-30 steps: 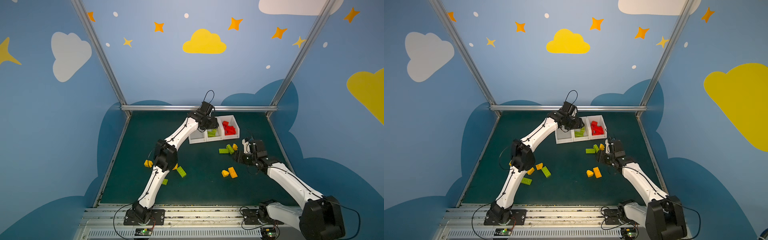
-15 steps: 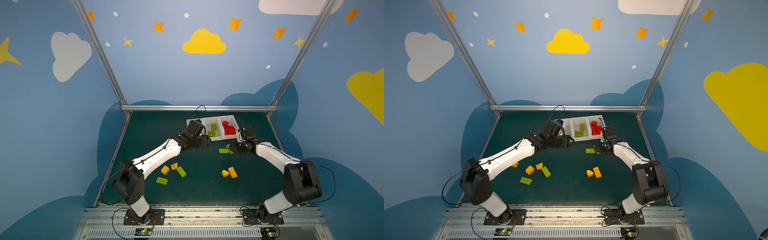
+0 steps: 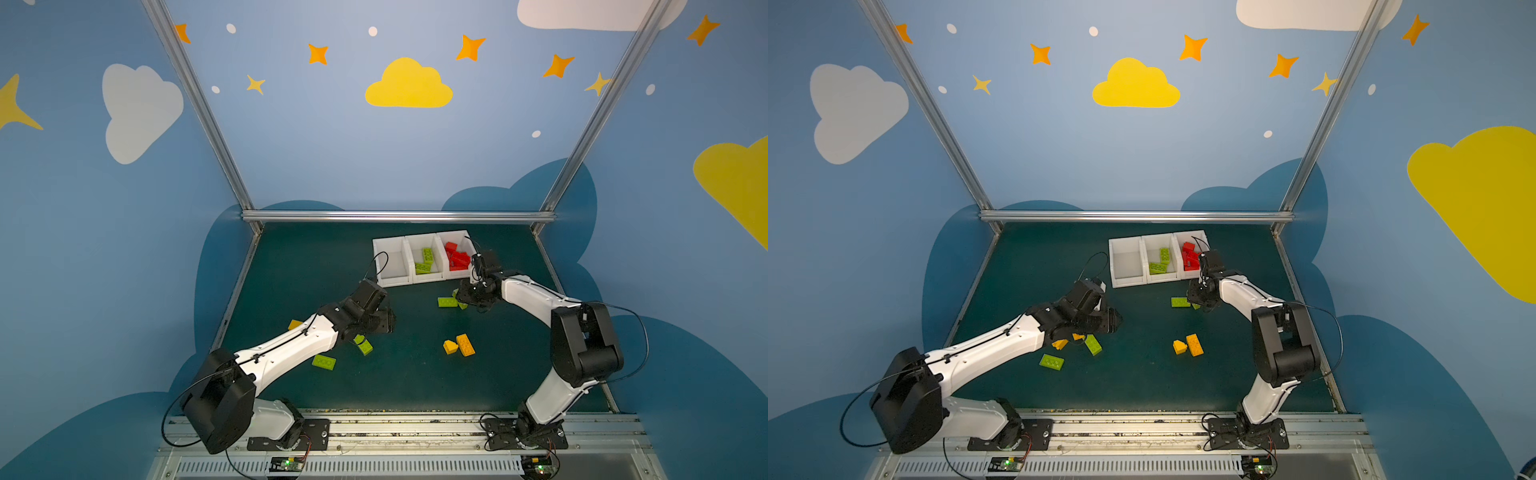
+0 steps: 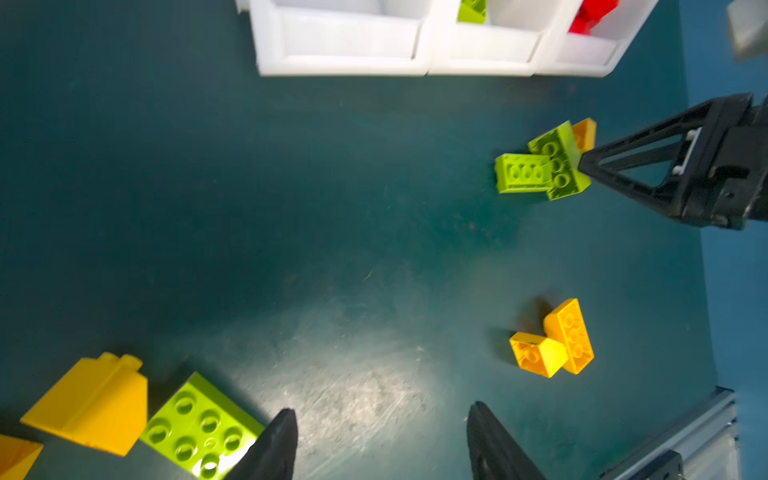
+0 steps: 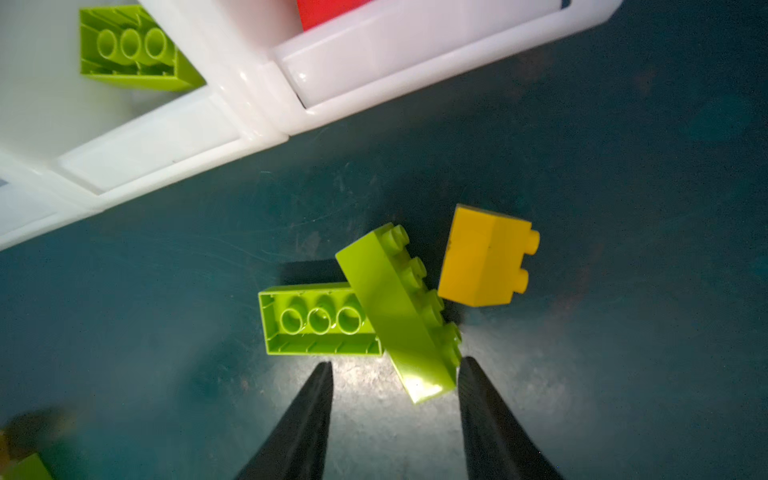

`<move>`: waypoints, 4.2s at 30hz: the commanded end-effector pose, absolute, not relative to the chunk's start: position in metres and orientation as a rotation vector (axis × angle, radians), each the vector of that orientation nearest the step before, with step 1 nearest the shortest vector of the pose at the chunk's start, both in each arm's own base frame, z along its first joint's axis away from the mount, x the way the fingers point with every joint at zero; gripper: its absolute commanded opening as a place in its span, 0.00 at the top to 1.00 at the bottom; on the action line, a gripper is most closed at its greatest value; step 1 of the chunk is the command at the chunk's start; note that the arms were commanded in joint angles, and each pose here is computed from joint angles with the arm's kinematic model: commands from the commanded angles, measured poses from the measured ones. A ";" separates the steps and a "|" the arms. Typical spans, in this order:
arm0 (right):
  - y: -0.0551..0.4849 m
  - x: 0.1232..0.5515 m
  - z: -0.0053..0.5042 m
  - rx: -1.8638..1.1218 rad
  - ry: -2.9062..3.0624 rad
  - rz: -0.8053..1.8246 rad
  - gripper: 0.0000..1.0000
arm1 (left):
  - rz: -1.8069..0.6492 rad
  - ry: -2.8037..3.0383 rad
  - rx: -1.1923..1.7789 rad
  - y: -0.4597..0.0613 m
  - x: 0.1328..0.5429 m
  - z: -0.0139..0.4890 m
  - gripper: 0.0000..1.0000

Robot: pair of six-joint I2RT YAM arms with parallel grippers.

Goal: Sort the legos into containers by color
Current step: Pick up the lego from the middle-right of the table, then place the lego in the container, then pick up the lego from the center of the table.

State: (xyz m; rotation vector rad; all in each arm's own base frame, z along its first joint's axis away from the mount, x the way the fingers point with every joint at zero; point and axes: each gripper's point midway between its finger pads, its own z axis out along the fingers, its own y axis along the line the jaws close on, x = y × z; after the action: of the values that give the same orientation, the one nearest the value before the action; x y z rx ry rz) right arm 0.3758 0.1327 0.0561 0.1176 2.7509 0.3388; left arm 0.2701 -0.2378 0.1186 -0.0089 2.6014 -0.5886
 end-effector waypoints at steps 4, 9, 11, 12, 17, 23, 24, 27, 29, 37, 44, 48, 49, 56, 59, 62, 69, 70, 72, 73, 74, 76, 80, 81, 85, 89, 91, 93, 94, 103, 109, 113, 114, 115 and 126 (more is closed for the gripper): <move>0.131 0.389 0.048 0.122 2.768 0.285 0.60 | -0.592 2.568 -0.033 -0.236 0.273 0.126 0.36; 0.131 0.391 0.039 0.120 2.788 0.263 0.60 | -0.590 2.573 -0.020 -0.238 0.273 0.127 0.36; 0.131 0.392 0.036 0.119 2.792 0.264 0.61 | -0.587 2.575 -0.018 -0.238 0.273 0.126 0.36; 0.132 0.392 0.036 0.114 2.796 0.265 0.62 | -0.585 2.578 -0.020 -0.237 0.272 0.125 0.36; 0.136 0.391 0.036 0.100 2.799 0.273 0.75 | -0.582 2.582 -0.024 -0.235 0.271 0.123 0.36; 0.140 0.386 0.043 0.077 2.794 0.269 0.82 | -0.584 2.586 -0.029 -0.235 0.270 0.121 0.36; 0.140 0.385 0.045 0.076 2.790 0.268 0.83 | -0.583 2.590 -0.028 -0.235 0.269 0.120 0.36; 0.142 0.382 0.055 0.059 2.777 0.275 0.84 | -0.591 2.585 -0.035 -0.235 0.268 0.121 0.36; 0.147 0.381 0.066 0.042 2.756 0.302 0.84 | -0.596 2.584 -0.037 -0.234 0.266 0.121 0.36; 0.174 0.391 0.126 -0.037 2.633 0.466 0.84 | -0.592 2.581 -0.063 -0.220 0.254 0.117 0.36; 0.201 0.420 0.161 -0.113 2.574 0.521 0.83 | -0.593 2.543 -0.074 -0.206 0.243 0.130 0.30; 0.214 0.440 0.172 -0.137 2.552 0.539 0.83 | -0.572 2.515 -0.084 -0.195 0.239 0.136 0.24; 0.217 0.446 0.173 -0.142 2.549 0.541 0.82 | -0.567 2.509 -0.092 -0.192 0.239 0.138 0.22; 0.241 0.474 0.165 -0.176 2.567 0.552 0.82 | -0.518 2.487 -0.155 -0.169 0.234 0.140 0.08; 0.250 0.482 0.153 -0.183 2.588 0.552 0.81 | -0.487 2.474 -0.195 -0.159 0.233 0.140 0.02; 0.255 0.488 0.144 -0.180 2.602 0.551 0.79 | -0.492 2.473 -0.222 -0.153 0.232 0.145 0.00; 0.260 0.497 0.130 -0.165 2.627 0.550 0.66 | -0.487 2.488 -0.243 -0.148 0.227 0.143 0.00; 0.260 0.498 0.130 -0.167 2.625 0.550 0.63 | -0.493 2.496 -0.231 -0.149 0.226 0.141 0.00; 0.262 0.498 0.132 -0.171 2.624 0.558 0.59 | -0.493 2.514 -0.224 -0.150 0.224 0.140 0.00; 0.261 0.498 0.133 -0.173 2.621 0.557 0.56 | -0.485 2.524 -0.229 -0.150 0.223 0.140 0.00; 0.261 0.498 0.135 -0.172 2.620 0.559 0.54 | -0.473 2.533 -0.233 -0.149 0.223 0.139 0.00; 0.260 0.497 0.140 -0.176 2.612 0.559 0.51 | -0.454 2.540 -0.231 -0.149 0.222 0.140 0.00; 0.257 0.492 0.154 -0.188 2.587 0.556 0.46 | -0.441 2.549 -0.225 -0.154 0.222 0.138 0.01; 0.255 0.490 0.159 -0.191 2.575 0.554 0.45 | -0.436 2.557 -0.228 -0.156 0.221 0.135 0.02; 0.250 0.476 0.180 -0.215 2.532 0.575 0.42 | -0.372 2.617 -0.280 -0.158 0.220 0.119 0.06; 0.240 0.456 0.197 -0.222 2.484 0.589 0.39 | -0.332 2.659 -0.303 -0.166 0.222 0.105 0.08; 0.232 0.444 0.203 -0.215 2.465 0.590 0.38 | -0.319 2.676 -0.321 -0.171 0.224 0.099 0.10; 0.226 0.433 0.208 -0.207 2.442 0.605 0.37 | -0.299 2.694 -0.357 -0.174 0.226 0.092 0.11; 0.225 0.425 0.207 -0.209 2.438 0.616 0.37 | -0.285 2.704 -0.374 -0.175 0.227 0.088 0.13; 0.202 0.370 0.194 -0.162 2.417 0.680 0.36 | -0.168 2.778 -0.472 -0.181 0.234 0.059 0.28; 0.191 0.353 0.167 -0.148 2.467 0.678 0.36 | -0.116 2.806 -0.487 -0.185 0.239 0.043 0.37; 0.190 0.350 0.156 -0.141 2.479 0.688 0.36 | -0.049 2.821 -0.464 -0.184 0.242 0.036 0.39; 0.191 0.350 0.154 -0.144 2.485 0.695 0.36 | -0.038 2.829 -0.462 -0.184 0.243 0.034 0.40; 0.192 0.350 0.153 -0.146 2.486 0.702 0.36 | -0.033 2.841 -0.464 -0.184 0.243 0.031 0.42; 0.193 0.350 0.153 -0.147 2.472 0.710 0.36 | -0.021 2.899 -0.477 -0.191 0.246 0.016 0.53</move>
State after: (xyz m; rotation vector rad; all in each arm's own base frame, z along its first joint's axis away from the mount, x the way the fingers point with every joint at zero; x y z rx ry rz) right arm 0.3512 0.1929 0.1510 -0.1515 2.4868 0.6942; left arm 0.2451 -0.1897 0.0163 -0.4810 2.8815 -0.0339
